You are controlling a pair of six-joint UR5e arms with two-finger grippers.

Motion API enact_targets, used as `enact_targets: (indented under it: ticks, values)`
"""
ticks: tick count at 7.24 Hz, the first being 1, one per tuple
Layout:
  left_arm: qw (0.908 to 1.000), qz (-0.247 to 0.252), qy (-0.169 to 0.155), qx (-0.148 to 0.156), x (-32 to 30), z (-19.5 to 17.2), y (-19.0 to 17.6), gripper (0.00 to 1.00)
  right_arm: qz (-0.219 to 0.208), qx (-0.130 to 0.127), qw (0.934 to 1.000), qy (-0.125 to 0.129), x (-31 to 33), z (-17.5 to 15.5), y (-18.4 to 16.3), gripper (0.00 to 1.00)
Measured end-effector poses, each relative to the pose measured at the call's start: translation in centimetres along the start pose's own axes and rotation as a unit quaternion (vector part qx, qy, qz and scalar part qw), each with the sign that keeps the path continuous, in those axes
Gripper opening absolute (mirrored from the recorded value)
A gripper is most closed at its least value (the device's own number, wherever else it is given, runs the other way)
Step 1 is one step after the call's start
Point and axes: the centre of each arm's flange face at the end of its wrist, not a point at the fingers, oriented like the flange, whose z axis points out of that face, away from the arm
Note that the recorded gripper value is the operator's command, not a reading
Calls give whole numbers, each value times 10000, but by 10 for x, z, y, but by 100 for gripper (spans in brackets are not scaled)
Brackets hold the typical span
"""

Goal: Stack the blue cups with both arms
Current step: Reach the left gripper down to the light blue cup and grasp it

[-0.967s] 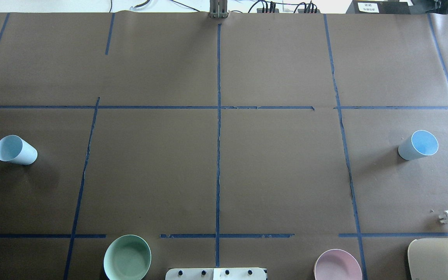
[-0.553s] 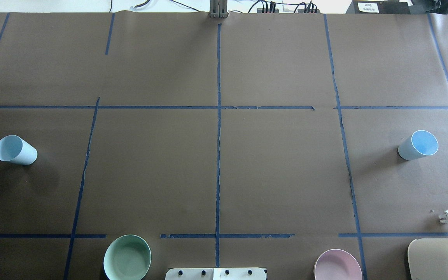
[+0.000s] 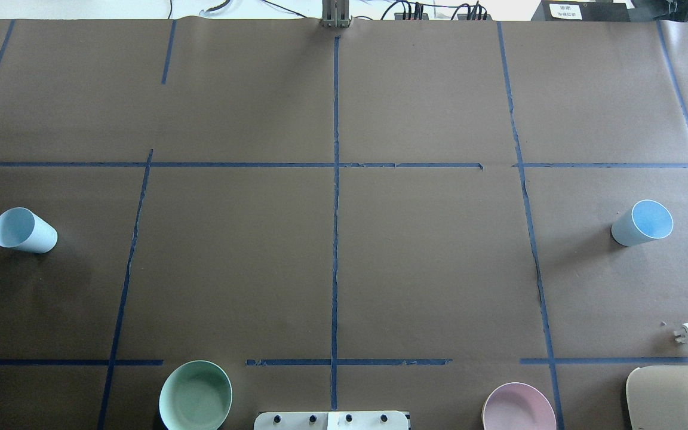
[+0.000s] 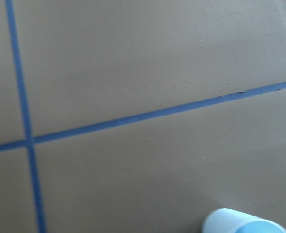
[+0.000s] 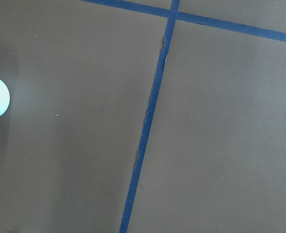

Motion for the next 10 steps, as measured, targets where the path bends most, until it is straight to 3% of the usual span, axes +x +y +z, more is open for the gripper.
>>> enact_targets:
  ticks: [2,7,8,9,10]
  values:
    - [9991,-316,-183,-196,26,29,25,100,0,0,10000,-1,0,0,0,100]
    - [9974,-419,-374,-449,20,64,33,97,3,-5,10000,3,1,1,1,100]
    - [9971,-412,-390,-505,20,72,31,38,3,-8,10000,4,1,1,1,100]
    - [9969,-422,-411,-528,20,78,29,4,4,-11,10000,5,1,1,1,100]
    - [9968,-434,-443,-511,20,80,27,0,1,-10,10000,5,1,1,1,100]
